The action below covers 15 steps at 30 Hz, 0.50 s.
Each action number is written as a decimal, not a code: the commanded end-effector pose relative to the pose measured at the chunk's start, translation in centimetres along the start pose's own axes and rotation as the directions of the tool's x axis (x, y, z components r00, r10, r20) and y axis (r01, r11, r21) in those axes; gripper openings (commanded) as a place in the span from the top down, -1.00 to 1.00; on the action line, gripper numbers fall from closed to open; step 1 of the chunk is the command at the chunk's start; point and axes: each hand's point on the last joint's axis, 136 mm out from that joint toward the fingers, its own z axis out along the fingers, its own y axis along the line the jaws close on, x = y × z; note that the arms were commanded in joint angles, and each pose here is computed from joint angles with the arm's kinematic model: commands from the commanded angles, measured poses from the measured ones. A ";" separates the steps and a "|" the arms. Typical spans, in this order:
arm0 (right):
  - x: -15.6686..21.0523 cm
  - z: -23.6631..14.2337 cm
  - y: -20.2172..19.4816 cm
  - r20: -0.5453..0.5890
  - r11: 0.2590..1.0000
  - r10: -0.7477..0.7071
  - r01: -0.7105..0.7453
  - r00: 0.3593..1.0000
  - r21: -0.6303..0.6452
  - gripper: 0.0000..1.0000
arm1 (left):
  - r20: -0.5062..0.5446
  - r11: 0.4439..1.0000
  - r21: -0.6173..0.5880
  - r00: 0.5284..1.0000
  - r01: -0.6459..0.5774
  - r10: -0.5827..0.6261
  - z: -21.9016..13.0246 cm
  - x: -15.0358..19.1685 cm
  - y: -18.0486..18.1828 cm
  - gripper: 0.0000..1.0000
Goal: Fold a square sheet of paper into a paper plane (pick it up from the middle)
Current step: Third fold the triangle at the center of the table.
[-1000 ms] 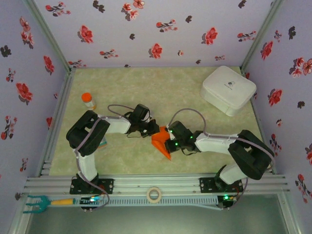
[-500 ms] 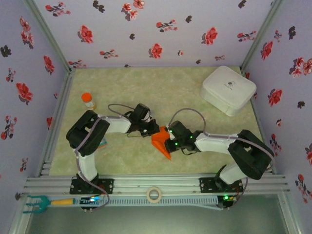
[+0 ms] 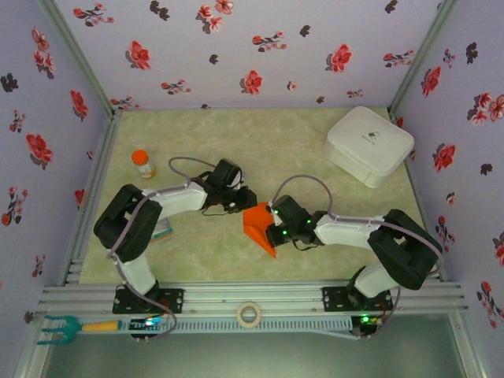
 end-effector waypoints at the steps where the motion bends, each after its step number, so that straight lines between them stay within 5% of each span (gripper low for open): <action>1: -0.7 0.2 -0.1 0.012 1.000 0.006 -0.007 1.000 0.004 0.94 | 0.004 1.000 0.010 1.000 0.014 -0.014 -1.0 0.9 0.3 0.74; 6: -1.0 0.1 0.3 0.017 1.000 0.001 -0.001 1.000 -0.009 0.94 | 0.009 0.996 0.075 0.999 0.048 -0.049 -1.8 2.3 0.0 0.91; 15: -1.7 0.5 0.8 0.027 1.000 0.016 -0.015 1.000 -0.027 0.94 | 0.027 0.997 0.059 0.998 0.048 -0.050 -1.6 0.5 0.1 0.82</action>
